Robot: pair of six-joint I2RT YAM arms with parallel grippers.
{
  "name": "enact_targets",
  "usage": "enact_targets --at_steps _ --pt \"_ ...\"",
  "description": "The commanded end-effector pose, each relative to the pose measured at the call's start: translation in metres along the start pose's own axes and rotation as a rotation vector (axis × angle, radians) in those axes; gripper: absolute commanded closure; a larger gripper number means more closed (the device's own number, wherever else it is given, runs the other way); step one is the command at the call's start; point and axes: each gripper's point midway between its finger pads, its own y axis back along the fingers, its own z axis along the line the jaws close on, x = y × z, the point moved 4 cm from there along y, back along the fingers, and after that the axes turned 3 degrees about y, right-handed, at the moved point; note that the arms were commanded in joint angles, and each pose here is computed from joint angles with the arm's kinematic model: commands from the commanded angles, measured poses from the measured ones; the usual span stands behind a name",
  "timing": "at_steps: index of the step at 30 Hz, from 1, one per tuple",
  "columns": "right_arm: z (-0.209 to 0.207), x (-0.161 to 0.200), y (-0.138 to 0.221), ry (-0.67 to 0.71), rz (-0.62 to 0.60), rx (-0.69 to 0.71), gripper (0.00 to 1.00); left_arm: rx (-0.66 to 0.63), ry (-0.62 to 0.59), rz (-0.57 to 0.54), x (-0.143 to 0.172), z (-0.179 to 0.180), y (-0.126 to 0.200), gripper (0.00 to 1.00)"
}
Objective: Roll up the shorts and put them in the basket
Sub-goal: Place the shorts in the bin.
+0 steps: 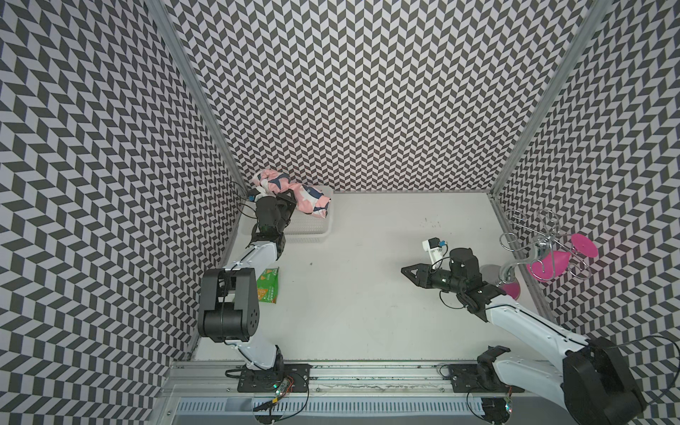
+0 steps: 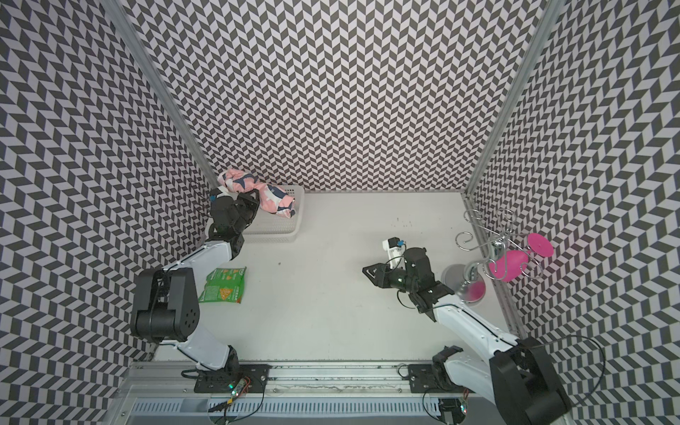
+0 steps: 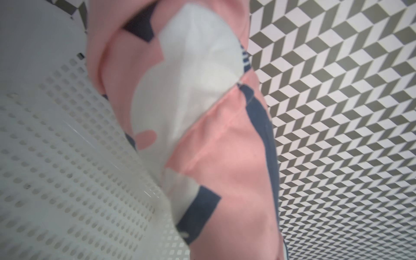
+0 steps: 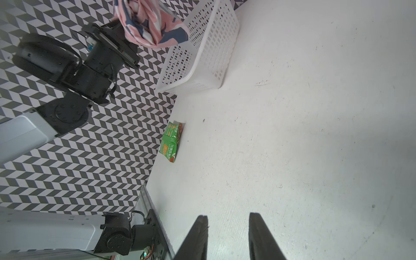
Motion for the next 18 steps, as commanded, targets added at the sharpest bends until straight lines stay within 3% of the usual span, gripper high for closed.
enact_targets --at_steps 1,11,18 --pt "0.002 -0.005 0.006 0.022 -0.042 0.009 0.66 -0.007 0.038 -0.114 -0.012 0.009 -0.004 1.00" --pt "0.009 -0.017 0.011 0.047 -0.069 0.018 0.66 -0.275 0.104 -0.194 -0.003 0.083 -0.004 1.00" --pt "0.014 -0.028 0.013 0.056 -0.091 0.017 0.65 -0.452 0.120 -0.132 0.013 0.120 -0.013 1.00"
